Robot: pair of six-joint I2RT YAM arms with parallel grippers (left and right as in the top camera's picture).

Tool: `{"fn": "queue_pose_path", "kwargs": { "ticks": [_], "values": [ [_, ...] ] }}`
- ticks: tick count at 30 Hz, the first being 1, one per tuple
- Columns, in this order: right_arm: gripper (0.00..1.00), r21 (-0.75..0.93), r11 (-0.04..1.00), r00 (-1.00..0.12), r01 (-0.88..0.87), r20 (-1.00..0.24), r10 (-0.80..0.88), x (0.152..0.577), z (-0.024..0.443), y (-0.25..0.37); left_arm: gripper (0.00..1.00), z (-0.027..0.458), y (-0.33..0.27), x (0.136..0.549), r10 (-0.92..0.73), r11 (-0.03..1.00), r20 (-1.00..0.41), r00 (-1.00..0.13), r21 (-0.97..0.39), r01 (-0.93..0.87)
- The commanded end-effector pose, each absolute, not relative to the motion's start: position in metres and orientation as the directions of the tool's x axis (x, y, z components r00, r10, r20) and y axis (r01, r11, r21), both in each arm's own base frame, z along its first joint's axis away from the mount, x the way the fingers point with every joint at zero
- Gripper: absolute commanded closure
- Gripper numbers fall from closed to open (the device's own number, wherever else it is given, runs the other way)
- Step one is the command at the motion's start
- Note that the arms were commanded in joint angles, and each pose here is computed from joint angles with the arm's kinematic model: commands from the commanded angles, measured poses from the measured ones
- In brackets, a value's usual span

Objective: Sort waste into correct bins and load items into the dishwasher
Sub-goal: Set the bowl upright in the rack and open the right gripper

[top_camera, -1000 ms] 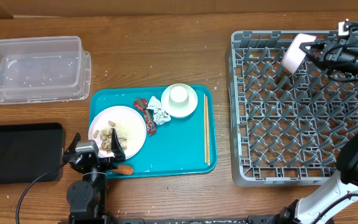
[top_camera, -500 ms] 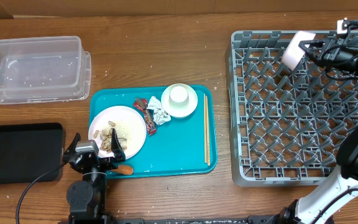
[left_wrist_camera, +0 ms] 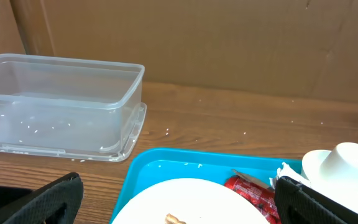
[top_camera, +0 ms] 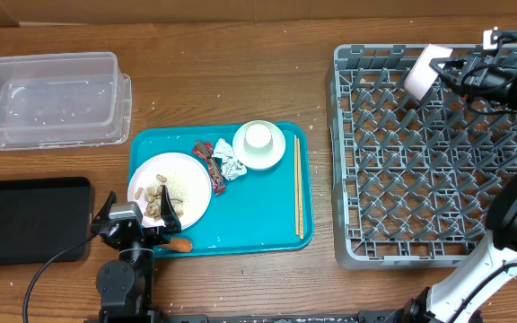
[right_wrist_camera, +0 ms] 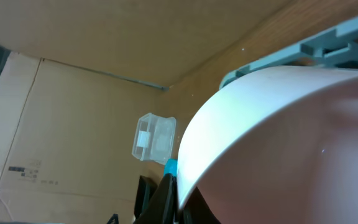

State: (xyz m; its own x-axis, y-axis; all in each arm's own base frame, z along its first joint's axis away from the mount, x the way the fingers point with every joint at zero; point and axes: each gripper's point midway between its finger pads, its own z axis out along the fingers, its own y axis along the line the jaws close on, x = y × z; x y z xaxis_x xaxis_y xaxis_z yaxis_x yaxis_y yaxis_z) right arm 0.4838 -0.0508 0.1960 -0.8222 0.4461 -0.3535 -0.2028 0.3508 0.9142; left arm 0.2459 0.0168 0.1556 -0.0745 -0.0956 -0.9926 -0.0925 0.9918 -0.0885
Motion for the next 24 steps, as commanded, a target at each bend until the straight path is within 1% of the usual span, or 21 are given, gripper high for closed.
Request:
{"fn": "queue_pose_path", "kwargs": {
  "ticks": [1,6,9,10,11,12,14,17,24],
  "values": [
    [0.96,0.908,0.352,-0.817,-0.226,-0.373,0.439,0.488,0.203,-0.050,0.00,0.157,0.017,0.246,-0.076,0.993,-0.995,-0.066,-0.070,-0.092],
    [0.96,0.908,0.387,-0.818,-0.157,-0.340,0.465,0.487,0.192,-0.060,0.00,0.157,0.017,0.246,-0.076,0.993,-0.995,-0.066,-0.070,-0.092],
    [0.96,0.911,0.386,-0.820,-0.147,-0.330,0.468,0.486,0.191,-0.060,0.00,0.157,0.017,0.246,-0.076,0.993,-0.995,-0.066,-0.070,-0.092],
    [0.93,0.911,0.388,-0.820,-0.142,-0.328,0.469,0.486,0.190,-0.060,0.00,0.157,0.017,0.246,-0.076,0.993,-0.995,-0.066,-0.070,-0.092],
    [0.87,0.910,0.394,-0.821,-0.131,-0.322,0.471,0.486,0.188,-0.061,0.00,0.157,0.017,0.246,-0.076,0.993,-0.995,-0.066,-0.070,-0.092],
    [0.85,0.908,0.402,-0.822,-0.115,-0.314,0.475,0.486,0.185,-0.062,0.00,0.157,0.017,0.246,-0.076,0.993,-0.995,-0.066,-0.070,-0.092],
    [0.85,0.891,0.452,-0.823,-0.037,-0.283,0.492,0.485,0.171,-0.068,0.00,0.157,0.017,0.246,-0.076,0.993,-0.995,-0.066,-0.070,-0.092],
    [0.85,0.874,0.485,-0.825,0.023,-0.257,0.504,0.483,0.160,-0.072,0.00,0.157,0.017,0.246,-0.076,0.993,-0.995,-0.066,-0.070,-0.092],
    [0.85,0.878,0.472,-0.814,0.079,-0.216,0.539,0.475,0.169,-0.087,0.00,0.157,0.017,0.246,-0.076,0.993,-0.995,-0.066,-0.070,-0.092]
  ]
}}
